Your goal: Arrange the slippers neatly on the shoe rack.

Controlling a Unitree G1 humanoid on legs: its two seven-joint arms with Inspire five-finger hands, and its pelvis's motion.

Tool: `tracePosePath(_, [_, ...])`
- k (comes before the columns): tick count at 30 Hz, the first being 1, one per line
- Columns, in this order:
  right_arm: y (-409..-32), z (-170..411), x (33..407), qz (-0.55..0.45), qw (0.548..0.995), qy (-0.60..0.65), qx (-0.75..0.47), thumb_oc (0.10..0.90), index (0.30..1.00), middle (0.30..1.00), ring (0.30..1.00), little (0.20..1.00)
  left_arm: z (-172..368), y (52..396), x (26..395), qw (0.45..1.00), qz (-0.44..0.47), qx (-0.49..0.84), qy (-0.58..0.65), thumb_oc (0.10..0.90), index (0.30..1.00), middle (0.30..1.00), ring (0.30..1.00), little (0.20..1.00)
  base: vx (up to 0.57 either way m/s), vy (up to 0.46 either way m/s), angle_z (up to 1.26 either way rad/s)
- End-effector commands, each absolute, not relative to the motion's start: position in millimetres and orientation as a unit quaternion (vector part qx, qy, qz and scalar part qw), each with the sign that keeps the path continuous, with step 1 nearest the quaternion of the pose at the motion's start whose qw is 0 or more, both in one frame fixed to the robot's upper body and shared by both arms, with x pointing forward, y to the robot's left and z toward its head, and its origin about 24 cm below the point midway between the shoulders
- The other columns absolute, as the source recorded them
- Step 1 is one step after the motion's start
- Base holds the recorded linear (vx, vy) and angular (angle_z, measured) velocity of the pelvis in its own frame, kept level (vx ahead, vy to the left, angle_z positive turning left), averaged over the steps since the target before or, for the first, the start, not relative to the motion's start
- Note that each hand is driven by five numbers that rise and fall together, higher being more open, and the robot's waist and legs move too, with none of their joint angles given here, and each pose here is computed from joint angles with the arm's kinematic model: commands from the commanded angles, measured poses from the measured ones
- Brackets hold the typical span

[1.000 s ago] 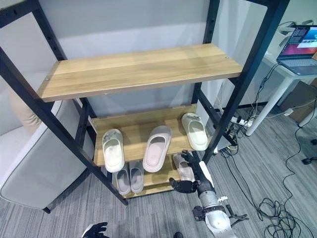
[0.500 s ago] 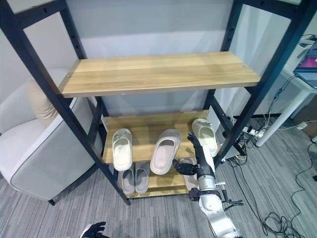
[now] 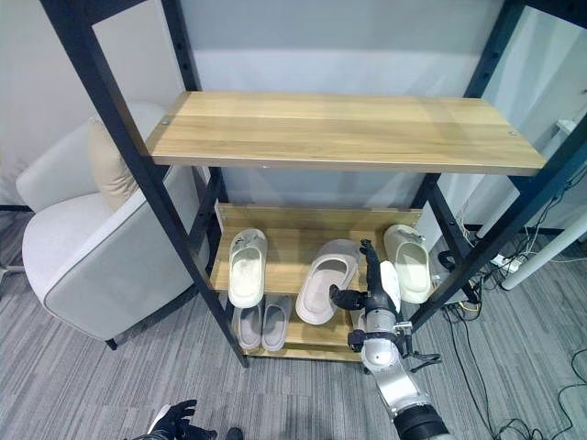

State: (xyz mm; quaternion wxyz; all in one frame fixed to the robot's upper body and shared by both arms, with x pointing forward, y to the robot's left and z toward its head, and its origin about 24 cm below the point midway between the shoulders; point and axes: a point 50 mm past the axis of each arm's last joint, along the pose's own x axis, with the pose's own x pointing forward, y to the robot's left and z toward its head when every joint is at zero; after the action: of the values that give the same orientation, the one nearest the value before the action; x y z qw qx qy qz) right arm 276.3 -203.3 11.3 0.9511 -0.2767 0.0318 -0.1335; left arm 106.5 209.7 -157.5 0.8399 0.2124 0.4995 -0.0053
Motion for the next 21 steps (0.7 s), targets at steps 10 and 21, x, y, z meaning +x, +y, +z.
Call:
tracePosePath(10, [-212, 89, 335, -0.193, 0.936, -0.093, -0.28, 0.4, 0.3, 0.3, 0.3, 0.3, -167, 183, 95, 0.812, -0.076, 0.249, 0.523, 0.8, 0.9, 0.9, 0.9, 0.9, -0.02, 0.0, 0.09])
tracePosePath(21, [-210, 93, 304, -0.122, 0.943, -0.134, -0.28, 0.4, 0.3, 0.3, 0.3, 0.3, -169, 186, 86, 0.804, -0.073, 0.237, 0.541, 0.8, 0.9, 0.9, 0.9, 0.9, 0.0, -0.001, 0.0])
